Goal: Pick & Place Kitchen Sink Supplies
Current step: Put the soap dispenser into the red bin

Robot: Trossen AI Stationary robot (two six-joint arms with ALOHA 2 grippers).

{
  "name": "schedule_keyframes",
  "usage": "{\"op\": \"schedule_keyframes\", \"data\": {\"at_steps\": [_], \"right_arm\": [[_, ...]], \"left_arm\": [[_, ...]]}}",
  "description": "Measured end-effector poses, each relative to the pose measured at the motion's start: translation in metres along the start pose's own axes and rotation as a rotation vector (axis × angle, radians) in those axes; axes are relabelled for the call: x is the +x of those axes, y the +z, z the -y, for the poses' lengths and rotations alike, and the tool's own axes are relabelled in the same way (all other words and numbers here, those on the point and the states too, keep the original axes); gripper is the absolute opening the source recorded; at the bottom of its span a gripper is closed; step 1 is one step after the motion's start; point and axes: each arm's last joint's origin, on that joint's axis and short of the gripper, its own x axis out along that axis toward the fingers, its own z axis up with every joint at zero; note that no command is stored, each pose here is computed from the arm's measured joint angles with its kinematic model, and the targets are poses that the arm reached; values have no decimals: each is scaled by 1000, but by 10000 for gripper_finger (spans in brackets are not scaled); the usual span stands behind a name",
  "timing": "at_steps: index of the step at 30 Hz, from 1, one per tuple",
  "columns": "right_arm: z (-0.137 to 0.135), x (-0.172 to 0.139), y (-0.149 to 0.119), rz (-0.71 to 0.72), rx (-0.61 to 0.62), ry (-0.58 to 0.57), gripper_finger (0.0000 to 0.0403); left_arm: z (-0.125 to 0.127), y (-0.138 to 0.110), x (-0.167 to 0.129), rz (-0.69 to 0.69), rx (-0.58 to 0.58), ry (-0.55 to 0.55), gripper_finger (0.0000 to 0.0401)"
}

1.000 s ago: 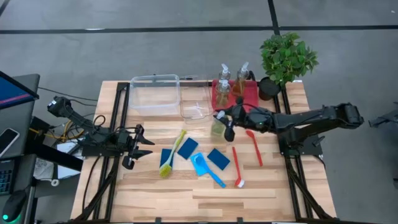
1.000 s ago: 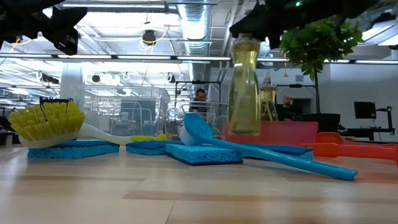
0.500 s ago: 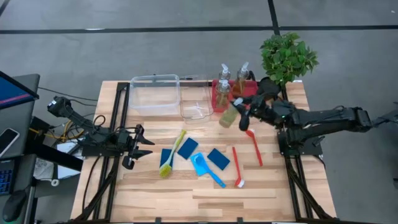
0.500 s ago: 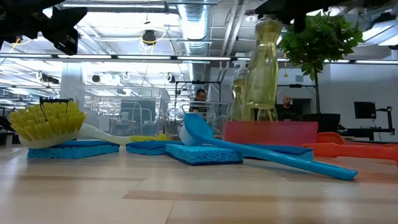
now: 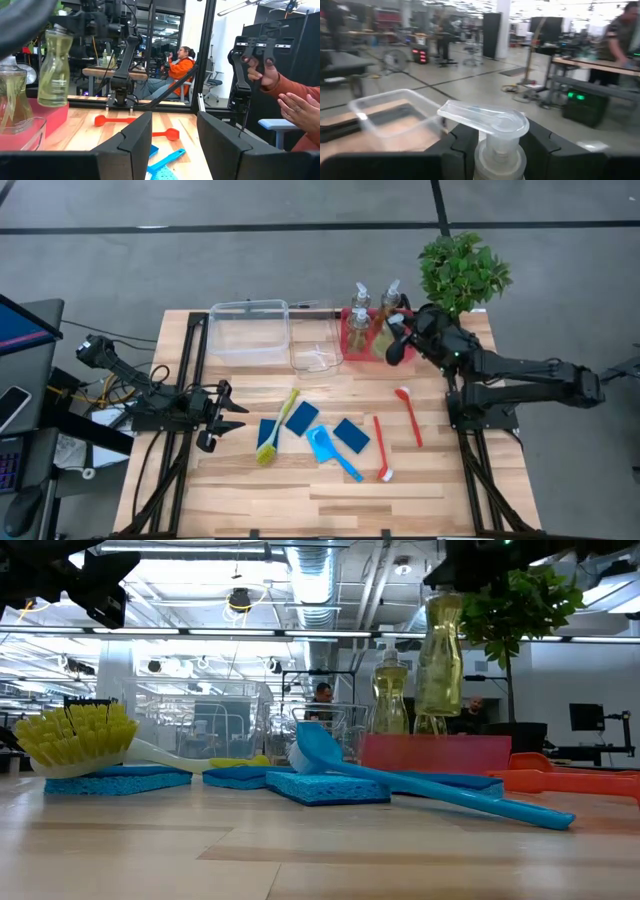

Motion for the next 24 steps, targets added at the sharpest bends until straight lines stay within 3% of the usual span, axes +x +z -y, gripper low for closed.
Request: {"op": "schedule_keyframes", "data": {"at_steps": [11,24], "right_arm": [[16,30,-18,-79,-11,-159,106],[14,57,-40,-149,-5,-205,112]], "left_arm": [[0,0,0,0,0,0,158],[0,0,0,0,0,0,158]]}}
